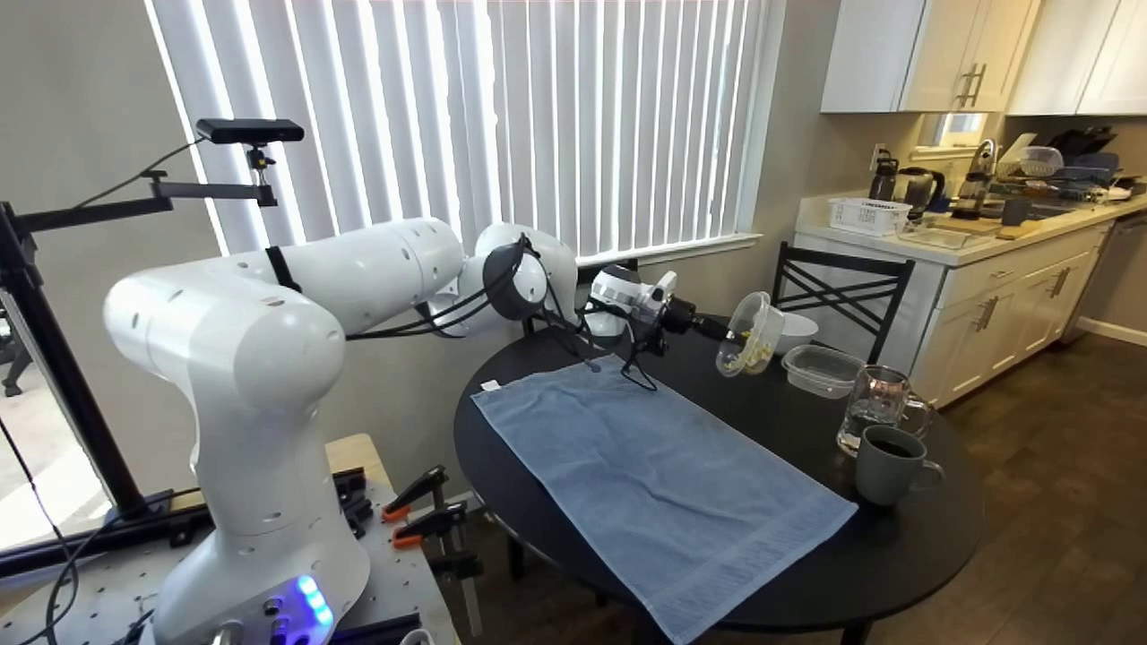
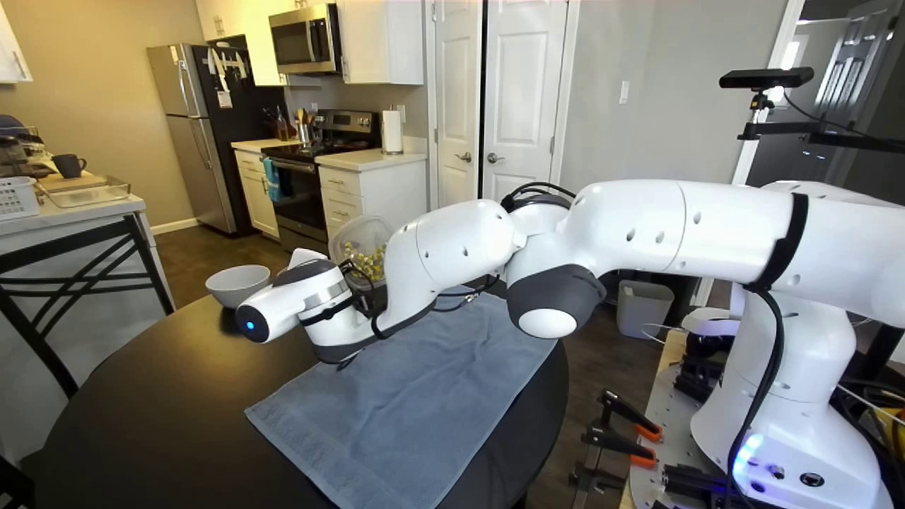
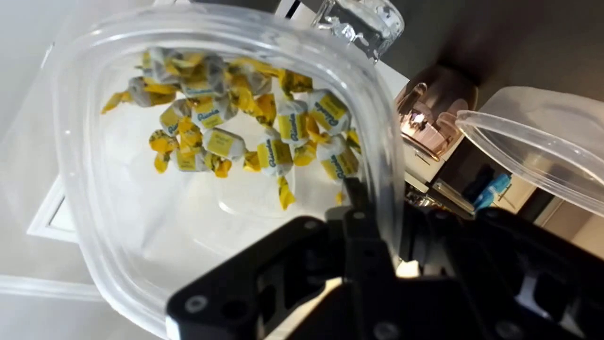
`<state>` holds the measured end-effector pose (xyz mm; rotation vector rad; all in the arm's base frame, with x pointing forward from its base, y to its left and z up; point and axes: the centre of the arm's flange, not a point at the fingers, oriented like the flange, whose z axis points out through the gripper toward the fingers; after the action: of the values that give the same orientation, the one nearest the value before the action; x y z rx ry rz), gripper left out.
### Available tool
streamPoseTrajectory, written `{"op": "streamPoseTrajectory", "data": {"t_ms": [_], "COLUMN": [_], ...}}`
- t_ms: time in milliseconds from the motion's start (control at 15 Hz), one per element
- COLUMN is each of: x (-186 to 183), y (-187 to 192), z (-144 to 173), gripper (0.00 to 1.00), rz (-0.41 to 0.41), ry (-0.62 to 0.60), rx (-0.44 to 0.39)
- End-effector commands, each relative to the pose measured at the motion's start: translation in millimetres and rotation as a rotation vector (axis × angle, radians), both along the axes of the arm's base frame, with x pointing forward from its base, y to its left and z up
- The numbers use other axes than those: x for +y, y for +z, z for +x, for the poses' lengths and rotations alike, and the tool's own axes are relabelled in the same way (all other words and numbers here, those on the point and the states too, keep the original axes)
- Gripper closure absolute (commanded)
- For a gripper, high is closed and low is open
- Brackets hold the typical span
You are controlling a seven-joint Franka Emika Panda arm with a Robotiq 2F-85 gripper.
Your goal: Pour the sweets out of the bowl
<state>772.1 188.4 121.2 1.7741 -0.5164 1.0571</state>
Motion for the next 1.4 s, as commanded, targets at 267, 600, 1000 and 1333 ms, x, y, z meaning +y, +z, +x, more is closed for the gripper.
{"op": "streamPoseTrajectory", "data": {"t_ms": [267, 600, 1000, 1333], "x": [-22, -24, -35, -41], "y": [-40, -34, -7, 19], "z": [8, 13, 30, 31], "gripper": [0.99, 0.99, 0.99, 0.99], "rz": [-0.189, -0.226, -0.192, -0.153], "ry": [0.079, 0.11, 0.016, -0.14], "rx": [0.005, -0.04, -0.199, -0.425]}}
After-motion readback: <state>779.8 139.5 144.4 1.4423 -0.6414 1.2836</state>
